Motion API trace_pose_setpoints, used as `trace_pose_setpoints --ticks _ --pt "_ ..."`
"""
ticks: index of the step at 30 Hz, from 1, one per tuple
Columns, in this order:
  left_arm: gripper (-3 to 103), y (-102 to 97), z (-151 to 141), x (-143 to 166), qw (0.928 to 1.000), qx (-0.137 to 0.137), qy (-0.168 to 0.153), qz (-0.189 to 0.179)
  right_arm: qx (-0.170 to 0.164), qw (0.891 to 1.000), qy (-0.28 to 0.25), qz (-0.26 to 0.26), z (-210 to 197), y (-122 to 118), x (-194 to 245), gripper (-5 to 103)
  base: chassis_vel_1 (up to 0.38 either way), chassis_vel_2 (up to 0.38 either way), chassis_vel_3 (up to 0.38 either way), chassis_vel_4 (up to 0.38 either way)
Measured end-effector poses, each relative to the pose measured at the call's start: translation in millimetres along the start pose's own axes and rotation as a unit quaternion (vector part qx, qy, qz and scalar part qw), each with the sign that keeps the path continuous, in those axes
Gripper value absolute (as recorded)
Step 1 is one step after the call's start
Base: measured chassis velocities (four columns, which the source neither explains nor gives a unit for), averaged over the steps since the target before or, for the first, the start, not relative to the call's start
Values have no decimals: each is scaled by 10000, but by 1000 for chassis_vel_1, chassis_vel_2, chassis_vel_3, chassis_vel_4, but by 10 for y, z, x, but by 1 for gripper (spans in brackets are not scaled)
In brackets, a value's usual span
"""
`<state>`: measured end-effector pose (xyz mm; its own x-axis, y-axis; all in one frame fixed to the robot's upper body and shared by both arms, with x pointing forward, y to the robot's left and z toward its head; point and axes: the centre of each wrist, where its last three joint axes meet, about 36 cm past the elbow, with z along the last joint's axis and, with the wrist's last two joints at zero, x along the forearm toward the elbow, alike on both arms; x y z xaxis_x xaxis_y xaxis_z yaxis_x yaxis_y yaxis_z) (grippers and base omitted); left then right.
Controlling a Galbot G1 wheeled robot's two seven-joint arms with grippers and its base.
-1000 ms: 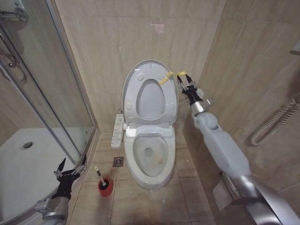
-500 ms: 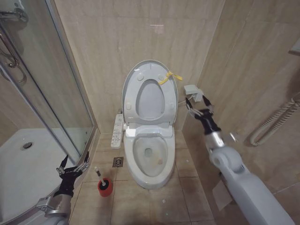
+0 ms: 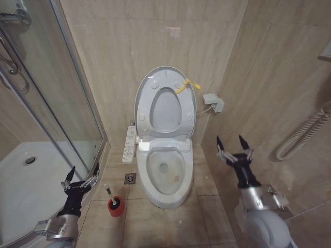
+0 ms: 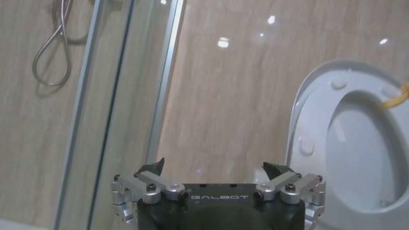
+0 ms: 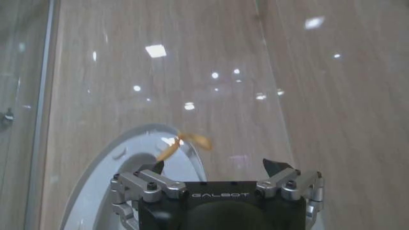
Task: Open the toilet lid, clean the toilet bowl with a toilet brush, close the toilet lid, and flush.
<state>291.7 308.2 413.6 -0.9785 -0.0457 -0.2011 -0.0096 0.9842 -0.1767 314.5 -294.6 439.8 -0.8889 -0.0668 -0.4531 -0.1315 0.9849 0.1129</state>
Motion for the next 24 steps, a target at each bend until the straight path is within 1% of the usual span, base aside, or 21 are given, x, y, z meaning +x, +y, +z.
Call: trace_pose_setpoints --ticks 3,4,6,9,14,18,21,22,24 --pt "100 -40 -109 13 9999 -8 -87 96 86 9998 184 62 99 98 373 100 0 0 0 0" --pt "100 -40 -109 13 9999 -8 -87 96 86 9998 184 62 99 98 373 100 0 0 0 0" --pt "100 -36 -177 16 9997 -69 -164 159 135 9993 288 185 198 140 616 100 0 0 0 0" --pt "100 -39 -227 12 9995 -101 -228 202 106 9991 255 314 268 183 685 100 0 0 0 0" --pt "100 -36 -255 16 9993 -132 -266 216 38 9986 102 515 367 291 648 100 0 0 0 0" --pt "100 30 -165 19 9995 -216 -204 143 45 9982 38 594 439 355 643 100 0 0 0 0" --pt "100 137 20 13 9994 -342 -5 77 54 9983 -16 581 502 412 644 100 0 0 0 0" --pt "100 137 20 13 9994 -342 -5 77 54 9983 -16 581 502 412 644 100 0 0 0 0" --pt "100 271 280 -6 9985 -481 259 58 97 9988 -73 483 562 449 625 100 0 0 0 0"
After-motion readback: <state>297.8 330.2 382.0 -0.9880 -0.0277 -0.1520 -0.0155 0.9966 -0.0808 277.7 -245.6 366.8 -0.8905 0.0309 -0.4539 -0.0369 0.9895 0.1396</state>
